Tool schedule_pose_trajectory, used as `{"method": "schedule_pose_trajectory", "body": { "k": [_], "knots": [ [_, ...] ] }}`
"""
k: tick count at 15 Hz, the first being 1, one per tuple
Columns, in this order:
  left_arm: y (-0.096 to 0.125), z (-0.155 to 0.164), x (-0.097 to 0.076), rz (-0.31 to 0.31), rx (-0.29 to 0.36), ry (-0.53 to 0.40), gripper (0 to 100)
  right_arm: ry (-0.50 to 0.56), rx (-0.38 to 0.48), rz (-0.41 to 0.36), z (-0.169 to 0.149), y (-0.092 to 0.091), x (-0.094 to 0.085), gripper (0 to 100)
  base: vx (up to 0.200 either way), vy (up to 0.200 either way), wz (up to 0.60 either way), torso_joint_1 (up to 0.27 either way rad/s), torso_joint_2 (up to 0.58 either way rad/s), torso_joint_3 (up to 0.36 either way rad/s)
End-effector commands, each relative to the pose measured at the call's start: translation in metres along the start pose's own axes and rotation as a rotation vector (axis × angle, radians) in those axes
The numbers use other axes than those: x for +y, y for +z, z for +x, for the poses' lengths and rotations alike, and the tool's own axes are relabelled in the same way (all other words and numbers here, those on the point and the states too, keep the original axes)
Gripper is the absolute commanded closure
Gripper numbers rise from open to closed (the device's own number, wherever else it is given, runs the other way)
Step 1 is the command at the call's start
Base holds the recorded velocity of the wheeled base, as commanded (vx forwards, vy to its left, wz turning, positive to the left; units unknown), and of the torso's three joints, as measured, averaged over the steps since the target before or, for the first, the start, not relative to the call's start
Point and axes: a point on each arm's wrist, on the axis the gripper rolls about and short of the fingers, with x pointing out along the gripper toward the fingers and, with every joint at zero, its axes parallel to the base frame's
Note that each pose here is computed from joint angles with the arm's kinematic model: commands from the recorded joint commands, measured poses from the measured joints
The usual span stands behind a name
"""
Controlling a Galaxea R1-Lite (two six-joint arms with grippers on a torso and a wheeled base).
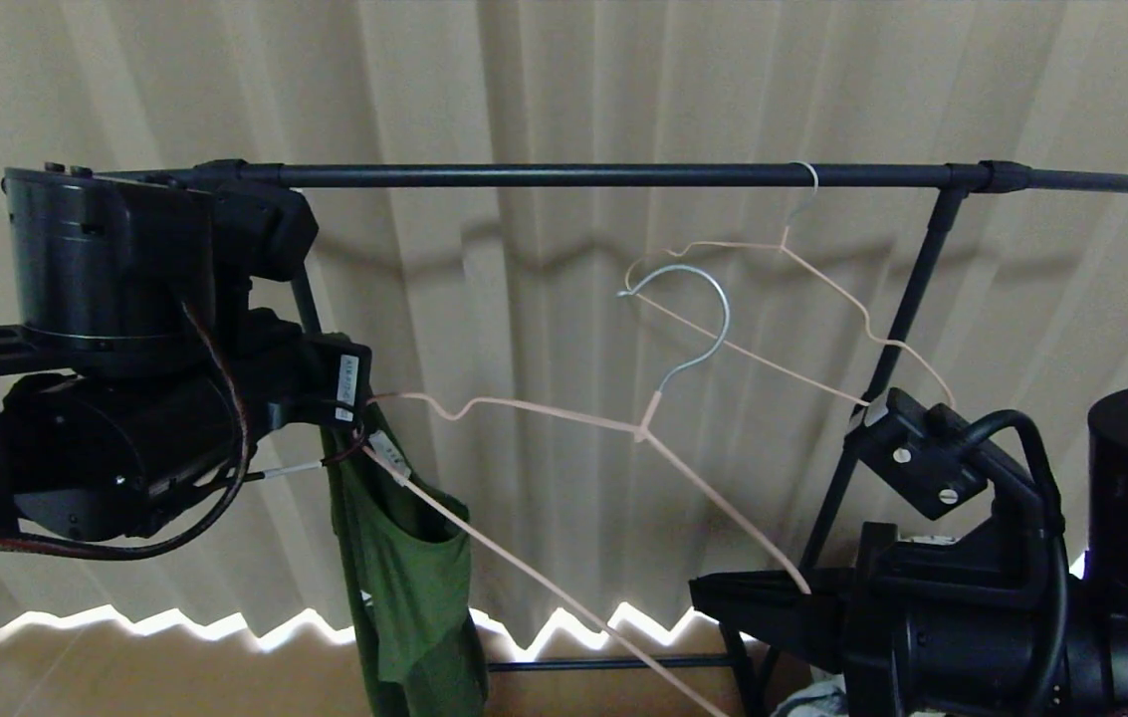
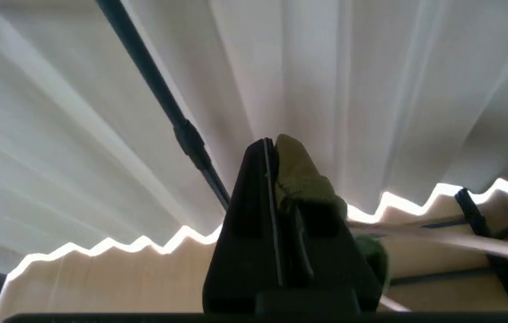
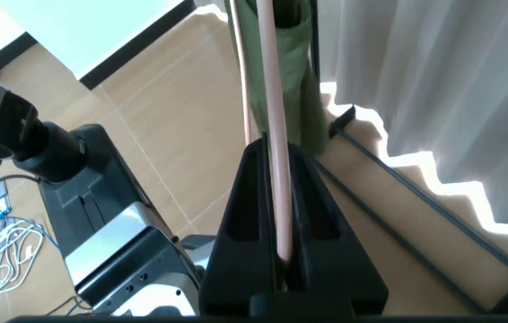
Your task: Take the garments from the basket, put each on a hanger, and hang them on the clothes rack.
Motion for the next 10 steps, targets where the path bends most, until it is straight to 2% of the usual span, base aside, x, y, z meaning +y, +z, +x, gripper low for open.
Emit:
{"method": "schedule_pose_trajectory", "body": {
  "k": [1,8,10],
  "knots": [
    [0.0012,-0.0008,0.001,-0.001,-0.004,0.005,100,0.003,0.003,0.0,-0.0004,-0.0017,0.0004,100,0.0,0.0,0.0,0.0,0.0,0.0],
    [-0.001,0.0009,-0.0002,0.006,0.006,0.006,100,0.012,-0.002,-0.001,-0.0007,-0.0004,0.0019,100,0.0,0.0,0.0,0.0,0.0,0.0],
    [-0.0014,0.003,0.0028,0.014,0.01,0.02,100,0.038,0.003,-0.014,-0.0015,-0.002,0.0083,100,0.0,0.0,0.0,0.0,0.0,0.0]
  ]
}}
